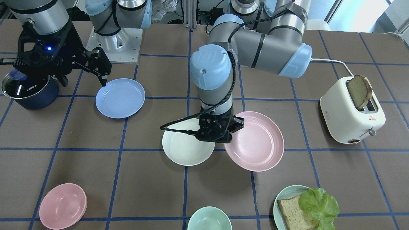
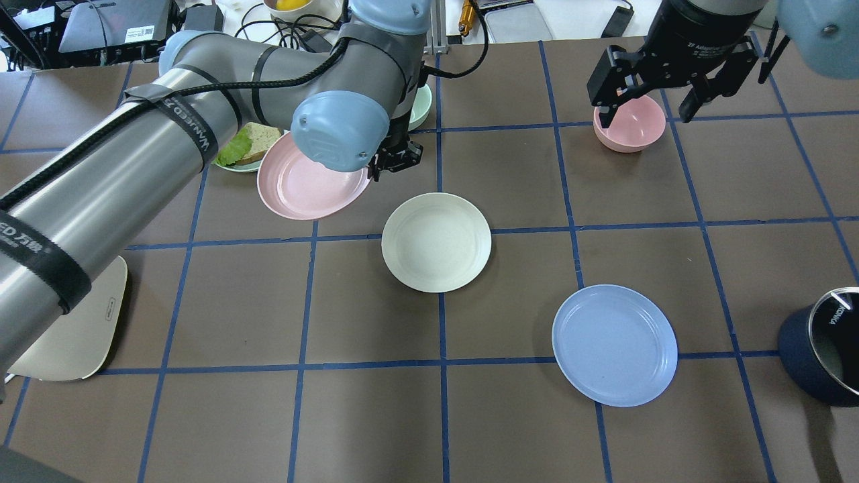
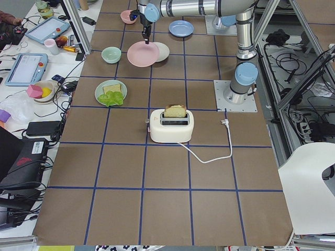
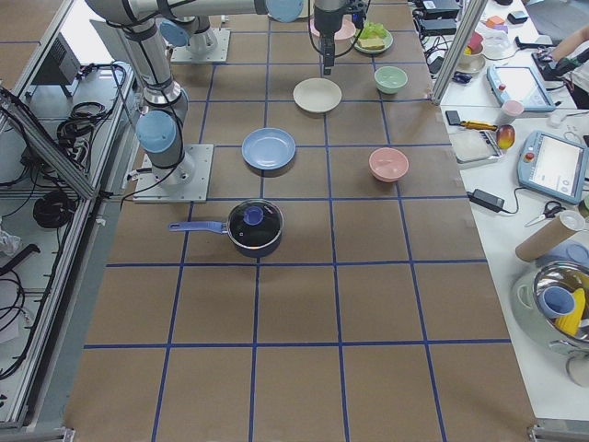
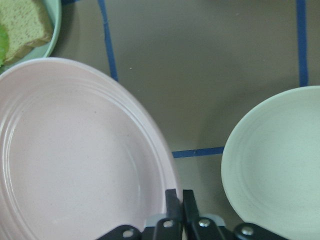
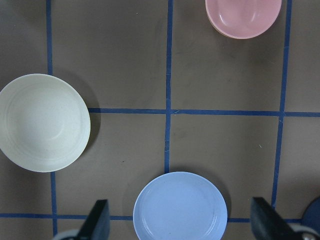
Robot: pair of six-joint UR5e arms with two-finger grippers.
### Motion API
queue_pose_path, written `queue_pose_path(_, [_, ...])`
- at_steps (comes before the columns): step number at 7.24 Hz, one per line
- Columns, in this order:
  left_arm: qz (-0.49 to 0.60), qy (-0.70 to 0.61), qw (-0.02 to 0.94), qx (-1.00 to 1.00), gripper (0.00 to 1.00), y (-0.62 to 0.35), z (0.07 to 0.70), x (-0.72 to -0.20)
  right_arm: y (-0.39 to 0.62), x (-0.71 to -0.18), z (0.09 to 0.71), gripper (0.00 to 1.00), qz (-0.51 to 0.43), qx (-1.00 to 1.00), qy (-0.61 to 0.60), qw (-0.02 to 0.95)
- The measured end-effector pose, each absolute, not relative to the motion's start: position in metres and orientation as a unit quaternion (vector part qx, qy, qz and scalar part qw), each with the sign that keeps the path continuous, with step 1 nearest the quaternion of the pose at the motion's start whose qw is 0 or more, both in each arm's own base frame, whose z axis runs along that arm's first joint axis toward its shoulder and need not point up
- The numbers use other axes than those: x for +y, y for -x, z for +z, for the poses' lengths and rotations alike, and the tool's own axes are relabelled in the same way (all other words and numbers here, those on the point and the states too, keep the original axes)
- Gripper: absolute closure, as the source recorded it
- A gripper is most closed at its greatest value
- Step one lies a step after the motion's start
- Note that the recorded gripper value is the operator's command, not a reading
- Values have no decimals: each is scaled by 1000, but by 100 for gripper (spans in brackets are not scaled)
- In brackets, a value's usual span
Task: Stack three plates with pink and blue
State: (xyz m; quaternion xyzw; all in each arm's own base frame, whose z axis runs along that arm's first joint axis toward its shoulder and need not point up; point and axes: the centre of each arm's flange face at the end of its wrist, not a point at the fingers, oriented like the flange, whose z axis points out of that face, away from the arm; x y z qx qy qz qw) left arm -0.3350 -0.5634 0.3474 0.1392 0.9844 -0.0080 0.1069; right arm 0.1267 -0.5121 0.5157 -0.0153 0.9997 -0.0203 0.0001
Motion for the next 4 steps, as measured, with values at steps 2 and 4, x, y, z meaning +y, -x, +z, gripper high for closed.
queue_pose_path(2, [-9,-213,92,973,100,385,339,-547,-127,-512,516,0,-20,1000,16,0])
queue_pose_path(4, [-6,-286,94,954,100,428,329,-521,-127,-512,515,0,-20,1000,18,0])
